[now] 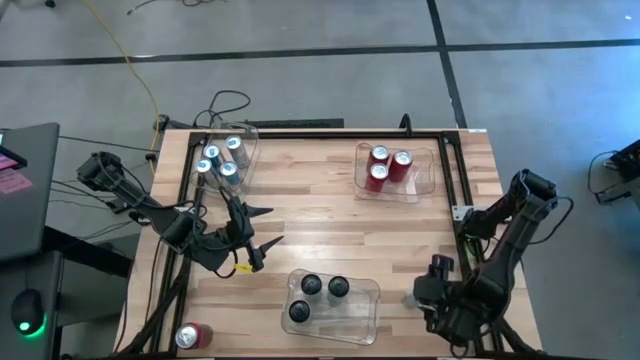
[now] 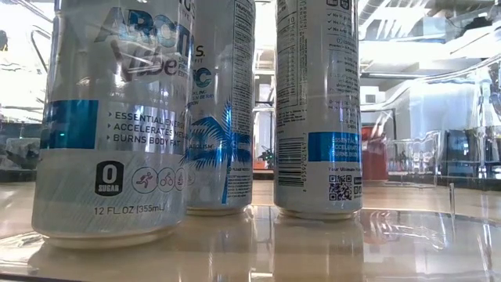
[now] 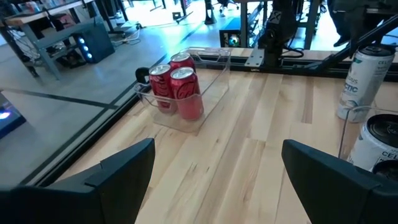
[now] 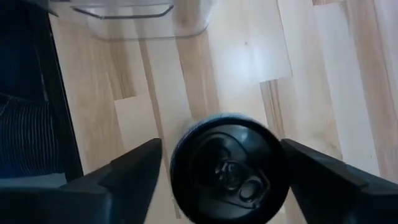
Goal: Sort soda cans
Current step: Put the white blue soda can into the bottom transparent bin
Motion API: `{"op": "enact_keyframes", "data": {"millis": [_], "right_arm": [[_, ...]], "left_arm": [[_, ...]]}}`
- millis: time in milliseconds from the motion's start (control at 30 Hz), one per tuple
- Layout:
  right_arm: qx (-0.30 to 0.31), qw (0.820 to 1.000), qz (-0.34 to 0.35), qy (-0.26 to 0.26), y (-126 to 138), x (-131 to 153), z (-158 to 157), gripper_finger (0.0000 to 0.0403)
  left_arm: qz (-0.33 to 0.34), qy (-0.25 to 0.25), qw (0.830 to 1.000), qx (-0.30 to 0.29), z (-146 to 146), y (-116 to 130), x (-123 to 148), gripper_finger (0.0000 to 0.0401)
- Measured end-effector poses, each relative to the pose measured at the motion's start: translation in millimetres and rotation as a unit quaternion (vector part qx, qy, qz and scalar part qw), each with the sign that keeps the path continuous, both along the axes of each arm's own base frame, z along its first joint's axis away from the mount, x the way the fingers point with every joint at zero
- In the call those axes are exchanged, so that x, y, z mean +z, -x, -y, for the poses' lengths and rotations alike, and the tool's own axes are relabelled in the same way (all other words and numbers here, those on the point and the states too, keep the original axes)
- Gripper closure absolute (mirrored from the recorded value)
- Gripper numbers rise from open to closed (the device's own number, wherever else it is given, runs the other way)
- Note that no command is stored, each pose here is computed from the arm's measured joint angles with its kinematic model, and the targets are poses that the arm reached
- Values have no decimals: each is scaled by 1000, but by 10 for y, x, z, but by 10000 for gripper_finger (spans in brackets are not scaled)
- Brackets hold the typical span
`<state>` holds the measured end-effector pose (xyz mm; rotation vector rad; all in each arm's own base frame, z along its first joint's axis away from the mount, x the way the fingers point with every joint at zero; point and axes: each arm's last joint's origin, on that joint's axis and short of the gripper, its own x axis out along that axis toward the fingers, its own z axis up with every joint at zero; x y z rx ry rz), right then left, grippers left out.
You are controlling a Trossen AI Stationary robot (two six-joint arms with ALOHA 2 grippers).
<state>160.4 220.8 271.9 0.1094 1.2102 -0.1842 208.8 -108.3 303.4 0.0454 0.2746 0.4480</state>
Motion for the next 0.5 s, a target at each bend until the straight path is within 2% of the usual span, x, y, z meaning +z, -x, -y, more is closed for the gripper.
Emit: {"op": "enact_keyframes", "data": {"millis": [167,267,500], "right_arm": [[-5,1000,-11,-6,-34,3,30,126],[-5,1000,-16,-11,-32,7,31,154],[6,1000,-13,-8,-52,50,24,166]], "left_arm": [[-3,7,1000,4,-5,7,-16,54],[-4,8,1000,5,-6,10,-22,54],[-3,10,1000,5,-5,10,-21,54]]}}
